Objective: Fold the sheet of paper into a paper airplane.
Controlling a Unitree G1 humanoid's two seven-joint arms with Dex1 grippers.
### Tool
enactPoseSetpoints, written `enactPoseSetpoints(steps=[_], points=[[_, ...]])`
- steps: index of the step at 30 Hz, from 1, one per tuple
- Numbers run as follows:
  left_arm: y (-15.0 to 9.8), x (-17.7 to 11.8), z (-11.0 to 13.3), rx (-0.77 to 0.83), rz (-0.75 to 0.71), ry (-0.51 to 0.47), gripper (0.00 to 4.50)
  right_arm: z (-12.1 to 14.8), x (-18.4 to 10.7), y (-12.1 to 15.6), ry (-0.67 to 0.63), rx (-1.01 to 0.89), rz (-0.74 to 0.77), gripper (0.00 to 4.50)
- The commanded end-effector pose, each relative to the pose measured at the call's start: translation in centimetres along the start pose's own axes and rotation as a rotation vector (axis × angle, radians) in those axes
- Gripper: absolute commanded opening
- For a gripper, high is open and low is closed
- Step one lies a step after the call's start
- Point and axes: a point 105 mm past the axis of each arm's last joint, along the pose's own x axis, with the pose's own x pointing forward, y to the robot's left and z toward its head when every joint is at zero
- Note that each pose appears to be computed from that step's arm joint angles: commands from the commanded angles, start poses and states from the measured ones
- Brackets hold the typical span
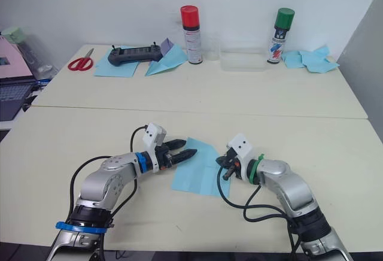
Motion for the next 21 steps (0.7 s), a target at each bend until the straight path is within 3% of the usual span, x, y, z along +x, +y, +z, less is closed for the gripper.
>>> enactPoseSetpoints(steps=[1, 7, 21], points=[[-0.9, -0.2, 1.2, 0.052, -0.050, -0.026, 2.08, -0.6, 0.4, -0.2, 0.030, 0.007, -0.011, 0.00], [-0.7, -0.4, 1.0, 0.120, -0.026, 0.010, 0.12, 0.0, 0.7, -0.2, 0.010, -0.001, -0.006, 0.00], [-2.7, 0.0, -0.2, 0.405, -0.146, 0.111, 0.02, -0.1, 0.7, -0.1, 0.011, 0.004, -0.004, 0.00]])
